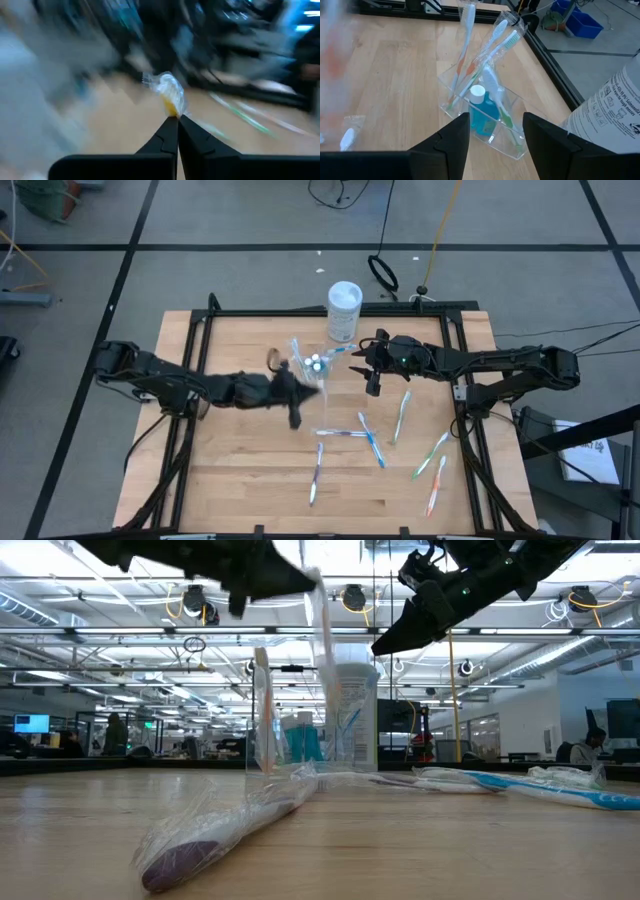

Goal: Pick & Place toothbrushing station
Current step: Put the orange toothbrush into the transparent organizer

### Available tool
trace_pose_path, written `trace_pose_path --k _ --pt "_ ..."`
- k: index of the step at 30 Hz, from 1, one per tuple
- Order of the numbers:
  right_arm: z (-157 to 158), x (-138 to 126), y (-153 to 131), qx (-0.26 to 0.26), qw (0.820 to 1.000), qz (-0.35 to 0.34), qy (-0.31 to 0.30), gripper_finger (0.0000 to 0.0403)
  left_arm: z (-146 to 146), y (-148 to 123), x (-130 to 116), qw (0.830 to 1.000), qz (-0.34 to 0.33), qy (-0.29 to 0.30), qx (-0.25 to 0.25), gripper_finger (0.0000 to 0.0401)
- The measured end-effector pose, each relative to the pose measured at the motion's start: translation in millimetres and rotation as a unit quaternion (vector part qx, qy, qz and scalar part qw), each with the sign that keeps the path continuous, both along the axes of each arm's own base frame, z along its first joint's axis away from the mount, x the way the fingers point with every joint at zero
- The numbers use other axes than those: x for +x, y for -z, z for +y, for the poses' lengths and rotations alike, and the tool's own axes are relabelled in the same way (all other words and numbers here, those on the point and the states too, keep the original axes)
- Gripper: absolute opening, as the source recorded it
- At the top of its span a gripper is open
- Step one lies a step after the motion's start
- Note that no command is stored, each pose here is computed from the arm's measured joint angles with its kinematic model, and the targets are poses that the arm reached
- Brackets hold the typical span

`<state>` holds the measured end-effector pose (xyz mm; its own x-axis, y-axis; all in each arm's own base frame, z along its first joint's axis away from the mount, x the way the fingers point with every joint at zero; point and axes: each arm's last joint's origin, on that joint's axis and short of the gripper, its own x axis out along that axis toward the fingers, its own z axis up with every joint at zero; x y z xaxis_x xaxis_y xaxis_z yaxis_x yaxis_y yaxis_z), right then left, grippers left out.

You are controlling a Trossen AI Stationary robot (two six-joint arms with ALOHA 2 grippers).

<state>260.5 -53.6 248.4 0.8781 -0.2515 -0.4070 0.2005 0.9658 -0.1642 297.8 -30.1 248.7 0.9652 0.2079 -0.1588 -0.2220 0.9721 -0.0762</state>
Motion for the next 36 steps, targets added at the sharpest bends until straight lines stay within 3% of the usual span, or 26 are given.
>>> trace_pose_path --k 3,7,15,21,28,33,36 --pt "-0.1 0.0 0.0 0.000 1.000 0.000 0.000 0.0176 13.6 -18.1 -0.2 0.989 -0.052 -0.070 0.117 0.0006" --pt "0.0 0.0 -0.1 0.000 1.000 0.000 0.000 0.0176 36.3 -31.6 -0.4 0.965 -0.057 -0.164 0.196 0.0003" --pt "-0.1 0.0 -0.1 -0.010 1.000 0.003 -0.004 0.0176 88.7 -34.0 -3.7 0.957 -0.058 -0.227 0.170 0.0004" --pt "-0.1 0.0 -0.1 -0.010 1.000 0.003 -0.005 0.0176 112.5 -31.3 -7.5 0.966 -0.064 -0.212 0.136 0.0004" --pt "-0.1 0.0 -0.1 -0.010 1.000 0.003 -0.005 0.0176 115.2 -8.2 6.6 0.978 -0.034 -0.165 0.125 0.0004" --pt "-0.1 0.1 -0.3 -0.010 1.000 0.003 -0.005 0.0176 115.8 13.2 20.9 0.964 -0.009 -0.202 0.171 0.0003" --pt "0.0 0.1 -0.3 -0.010 1.000 0.003 -0.005 0.0176 111.9 22.1 26.5 0.958 0.014 -0.196 0.208 0.0003"
